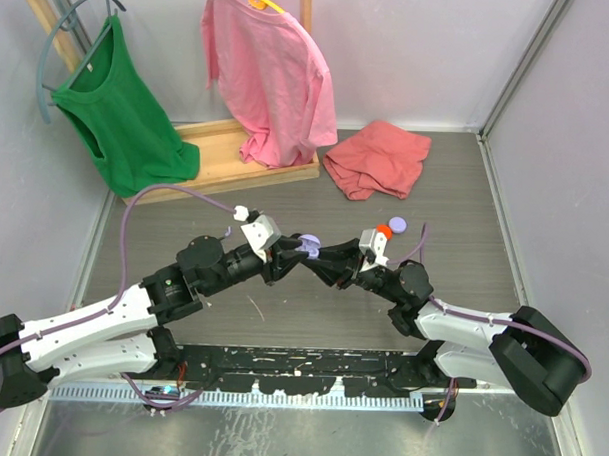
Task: Insert the wireless bluetooth earbuds into the charging case
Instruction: Place the earbud in the charging case.
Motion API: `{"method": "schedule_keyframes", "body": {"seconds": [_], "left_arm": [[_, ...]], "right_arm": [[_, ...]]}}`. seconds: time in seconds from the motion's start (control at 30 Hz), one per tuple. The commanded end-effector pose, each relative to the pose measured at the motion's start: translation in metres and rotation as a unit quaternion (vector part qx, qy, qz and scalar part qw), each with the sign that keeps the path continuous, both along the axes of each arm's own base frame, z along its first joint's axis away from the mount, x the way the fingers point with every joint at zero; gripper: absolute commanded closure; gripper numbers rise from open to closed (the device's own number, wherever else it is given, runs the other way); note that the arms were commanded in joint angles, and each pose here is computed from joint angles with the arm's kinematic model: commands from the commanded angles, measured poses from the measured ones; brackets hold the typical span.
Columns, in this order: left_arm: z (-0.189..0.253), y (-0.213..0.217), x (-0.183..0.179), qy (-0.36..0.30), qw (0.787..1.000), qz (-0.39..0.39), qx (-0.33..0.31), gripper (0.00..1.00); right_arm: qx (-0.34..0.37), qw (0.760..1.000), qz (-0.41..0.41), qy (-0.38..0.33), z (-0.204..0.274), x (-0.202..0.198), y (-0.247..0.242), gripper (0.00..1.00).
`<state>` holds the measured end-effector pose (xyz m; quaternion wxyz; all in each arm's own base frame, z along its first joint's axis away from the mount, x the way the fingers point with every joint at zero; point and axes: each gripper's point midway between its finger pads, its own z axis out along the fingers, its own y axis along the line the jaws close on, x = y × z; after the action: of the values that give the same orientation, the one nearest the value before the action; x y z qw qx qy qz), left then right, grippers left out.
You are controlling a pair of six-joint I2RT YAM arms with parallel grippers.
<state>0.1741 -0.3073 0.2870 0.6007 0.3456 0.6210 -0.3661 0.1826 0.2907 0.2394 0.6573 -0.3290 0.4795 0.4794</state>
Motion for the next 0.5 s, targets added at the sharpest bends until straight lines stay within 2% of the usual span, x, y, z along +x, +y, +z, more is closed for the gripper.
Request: {"method": "schedule_keyframes", "body": {"seconds": [0.0, 0.3, 0.47], "left_arm": [[0.017, -0.002, -0.008, -0.015, 0.999, -0.021, -0.023, 0.68], [0.021, -0.003, -0.010, -0.009, 0.999, -0.026, -0.025, 0.63], [0.028, 0.009, -0.005, 0.011, 0.999, 0.010, -0.043, 0.49]], "right_arm": [[0.039, 0.998, -0.005, -0.046, 0.032, -0.003, -0.004, 0.99], [0.037, 0.998, -0.007, -0.048, 0.030, -0.003, -0.004, 0.99], [0.037, 0.998, -0.013, -0.051, 0.031, -0.002, -0.006, 0.99]]}}
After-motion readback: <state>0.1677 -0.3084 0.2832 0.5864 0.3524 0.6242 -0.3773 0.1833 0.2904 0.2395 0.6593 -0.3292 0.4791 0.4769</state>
